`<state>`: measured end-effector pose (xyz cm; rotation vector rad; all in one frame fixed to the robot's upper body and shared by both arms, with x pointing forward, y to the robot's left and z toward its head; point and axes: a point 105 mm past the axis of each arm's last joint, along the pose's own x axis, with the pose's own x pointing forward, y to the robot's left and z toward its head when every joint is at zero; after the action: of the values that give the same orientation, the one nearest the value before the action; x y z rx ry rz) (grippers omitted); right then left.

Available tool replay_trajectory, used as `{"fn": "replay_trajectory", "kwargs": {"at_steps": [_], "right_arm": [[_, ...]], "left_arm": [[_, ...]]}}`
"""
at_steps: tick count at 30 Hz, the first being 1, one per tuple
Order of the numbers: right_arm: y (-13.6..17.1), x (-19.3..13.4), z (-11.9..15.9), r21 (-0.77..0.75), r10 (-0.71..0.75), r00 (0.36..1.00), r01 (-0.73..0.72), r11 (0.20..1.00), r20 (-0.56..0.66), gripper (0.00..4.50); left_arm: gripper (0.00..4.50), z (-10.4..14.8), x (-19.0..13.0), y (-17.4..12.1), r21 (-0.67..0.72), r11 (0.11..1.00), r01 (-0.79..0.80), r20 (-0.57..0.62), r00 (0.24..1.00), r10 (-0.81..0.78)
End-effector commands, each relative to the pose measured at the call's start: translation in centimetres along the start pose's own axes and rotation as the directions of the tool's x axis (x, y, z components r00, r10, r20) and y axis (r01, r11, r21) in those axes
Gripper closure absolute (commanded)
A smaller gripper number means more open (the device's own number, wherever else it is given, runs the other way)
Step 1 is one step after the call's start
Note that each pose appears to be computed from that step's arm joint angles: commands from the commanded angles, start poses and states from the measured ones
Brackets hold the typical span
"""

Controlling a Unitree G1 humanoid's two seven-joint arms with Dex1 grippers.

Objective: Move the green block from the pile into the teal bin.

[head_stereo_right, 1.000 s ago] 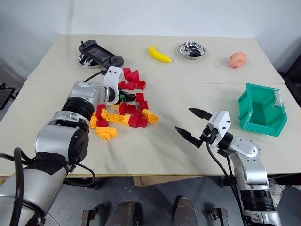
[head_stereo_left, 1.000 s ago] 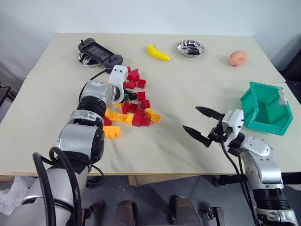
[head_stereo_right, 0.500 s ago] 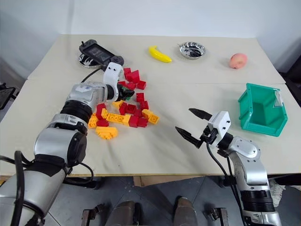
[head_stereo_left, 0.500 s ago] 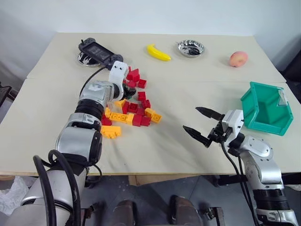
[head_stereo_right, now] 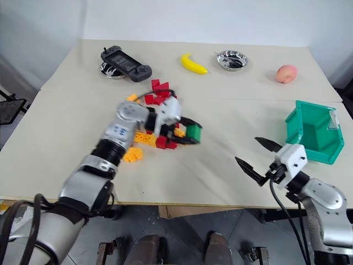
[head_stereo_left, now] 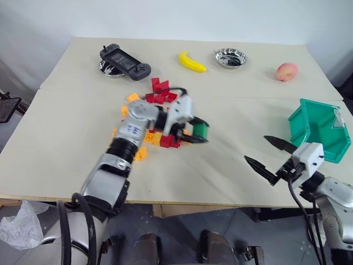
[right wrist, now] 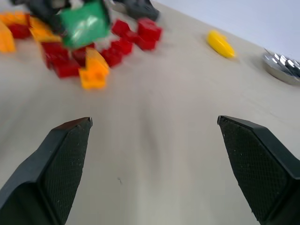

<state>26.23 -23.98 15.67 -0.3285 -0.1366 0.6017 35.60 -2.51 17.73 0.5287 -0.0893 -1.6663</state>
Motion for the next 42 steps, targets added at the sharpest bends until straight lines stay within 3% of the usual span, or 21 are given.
{"fn": "replay_trajectory", "kwargs": {"at_steps": [1, 8, 12, 17, 23, 26, 32, 37, 41, 42], "right_arm": [[-0.6, -1.6, 1.6, -0.038, -0.052, 0.999, 0.053, 0.998, 0.015, 0.00], [0.7, -2.0, 1.7, -0.009, -0.058, 0.998, 0.057, 0.998, -0.013, 0.00], [0.6, -0.7, 2.5, 0.000, -0.014, 1.000, 0.014, 1.000, -0.013, 0.00], [2.2, 1.6, 3.2, 0.062, 0.194, 0.979, -0.190, 0.980, -0.065, 0.00], [2.9, 5.2, 2.7, 0.057, 0.374, 0.910, -0.370, 0.927, -0.181, 0.00], [3.2, 6.4, 2.0, 0.023, 0.450, 0.859, -0.458, 0.888, -0.244, 0.00], [3.9, 7.2, -0.6, 0.042, 0.547, 0.737, -0.581, 0.813, -0.397, 0.00], [3.2, 9.2, -1.6, 0.011, 0.499, 0.769, -0.541, 0.841, -0.399, 0.00], [3.5, 10.4, -1.9, 0.014, 0.517, 0.788, -0.545, 0.839, -0.334, 0.00], [3.5, 10.5, -1.8, 0.016, 0.520, 0.790, -0.545, 0.838, -0.324, 0.18]], "left_arm": [[2.36, 0.7, 2.1, 0.3, 0.000, 1.000, -0.021, 0.027, 0.999, 0.021], [0.09, 1.1, 3.6, 1.0, -0.011, 0.994, -0.104, 0.083, 0.991, 0.105], [0.04, 1.3, 0.5, 1.4, -0.010, 0.987, -0.160, 0.161, 0.974, 0.160], [0.04, 1.4, -5.3, -1.0, 0.057, 0.982, -0.182, 0.240, 0.957, 0.163], [0.04, -0.9, -11.4, -6.4, 0.090, 0.976, -0.196, 0.101, 0.977, 0.187], [0.04, -0.2, -13.2, -8.3, 0.040, 0.974, -0.221, 0.080, 0.973, 0.217], [0.04, -1.1, -13.7, -11.6, -0.063, 0.970, -0.235, 0.022, 0.971, 0.237], [0.04, -1.4, -12.7, -12.0, -0.069, 0.970, -0.235, 0.023, 0.971, 0.237], [0.04, -1.3, -12.1, -11.6, -0.062, 0.970, -0.234, 0.043, 0.970, 0.237], [0.01, -1.3, -12.1, -11.6, -0.062, 0.970, -0.236, 0.045, 0.970, 0.239]]}}
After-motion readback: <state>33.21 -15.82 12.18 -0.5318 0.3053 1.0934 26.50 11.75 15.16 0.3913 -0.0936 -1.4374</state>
